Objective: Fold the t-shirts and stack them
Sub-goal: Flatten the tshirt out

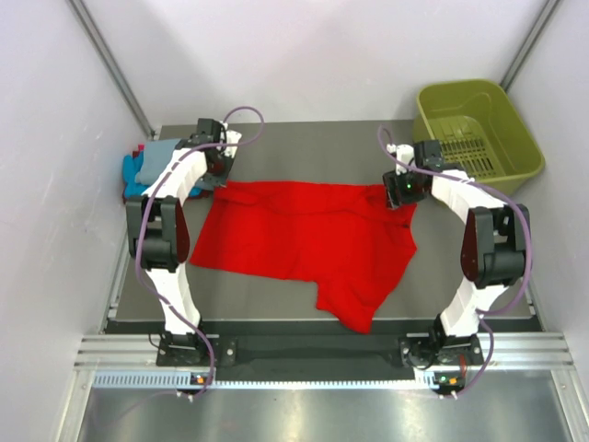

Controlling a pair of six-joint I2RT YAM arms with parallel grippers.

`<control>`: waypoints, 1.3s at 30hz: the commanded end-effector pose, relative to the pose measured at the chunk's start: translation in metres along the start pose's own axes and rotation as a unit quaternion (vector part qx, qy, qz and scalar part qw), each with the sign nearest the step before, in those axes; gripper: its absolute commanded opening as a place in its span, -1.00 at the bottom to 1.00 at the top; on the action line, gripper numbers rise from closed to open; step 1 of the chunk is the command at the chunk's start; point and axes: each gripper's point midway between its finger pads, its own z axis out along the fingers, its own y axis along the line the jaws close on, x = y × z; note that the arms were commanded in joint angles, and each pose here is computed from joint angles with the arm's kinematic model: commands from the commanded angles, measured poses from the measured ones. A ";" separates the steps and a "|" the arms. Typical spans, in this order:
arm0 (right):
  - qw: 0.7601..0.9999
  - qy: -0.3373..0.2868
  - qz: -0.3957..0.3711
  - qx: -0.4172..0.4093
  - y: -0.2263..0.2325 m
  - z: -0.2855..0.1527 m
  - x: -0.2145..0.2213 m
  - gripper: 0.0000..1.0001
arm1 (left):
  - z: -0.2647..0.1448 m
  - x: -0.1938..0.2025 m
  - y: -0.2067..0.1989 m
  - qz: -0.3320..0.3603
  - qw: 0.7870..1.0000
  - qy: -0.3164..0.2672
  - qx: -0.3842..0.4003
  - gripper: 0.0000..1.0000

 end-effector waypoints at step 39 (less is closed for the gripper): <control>0.966 -0.126 0.056 0.217 -0.209 0.026 -0.121 0.32 | 0.003 -0.002 -0.007 0.022 1.000 -0.003 -0.005 -1.00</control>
